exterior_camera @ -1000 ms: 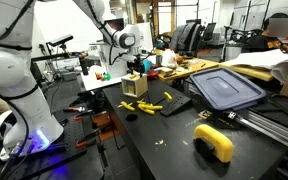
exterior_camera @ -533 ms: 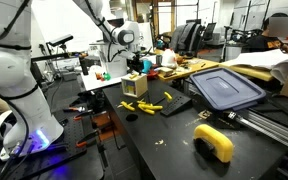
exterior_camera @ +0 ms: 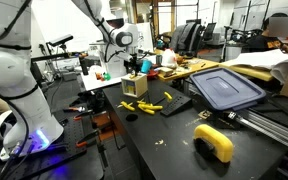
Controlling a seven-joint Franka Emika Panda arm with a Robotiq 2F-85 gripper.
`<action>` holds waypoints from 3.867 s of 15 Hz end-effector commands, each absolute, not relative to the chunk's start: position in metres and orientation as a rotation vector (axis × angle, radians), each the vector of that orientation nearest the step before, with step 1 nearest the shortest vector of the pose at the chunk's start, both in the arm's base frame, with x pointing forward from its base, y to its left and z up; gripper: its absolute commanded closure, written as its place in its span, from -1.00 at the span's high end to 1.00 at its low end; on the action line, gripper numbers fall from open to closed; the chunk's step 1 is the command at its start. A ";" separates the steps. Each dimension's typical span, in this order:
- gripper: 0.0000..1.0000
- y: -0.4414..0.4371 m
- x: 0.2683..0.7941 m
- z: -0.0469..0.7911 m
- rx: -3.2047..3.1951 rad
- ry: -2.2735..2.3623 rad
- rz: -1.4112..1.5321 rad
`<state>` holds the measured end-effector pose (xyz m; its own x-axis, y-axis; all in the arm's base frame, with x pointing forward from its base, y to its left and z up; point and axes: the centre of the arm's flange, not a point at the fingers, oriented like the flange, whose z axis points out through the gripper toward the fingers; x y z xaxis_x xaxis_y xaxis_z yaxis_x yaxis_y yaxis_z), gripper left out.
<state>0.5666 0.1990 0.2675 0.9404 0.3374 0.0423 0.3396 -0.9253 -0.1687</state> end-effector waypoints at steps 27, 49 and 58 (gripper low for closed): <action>-0.92 0.185 0.536 0.277 -2.983 -0.485 0.061; -0.92 0.179 0.503 0.410 -2.856 0.675 -0.309; -0.92 0.106 0.481 0.364 -2.600 1.263 -0.347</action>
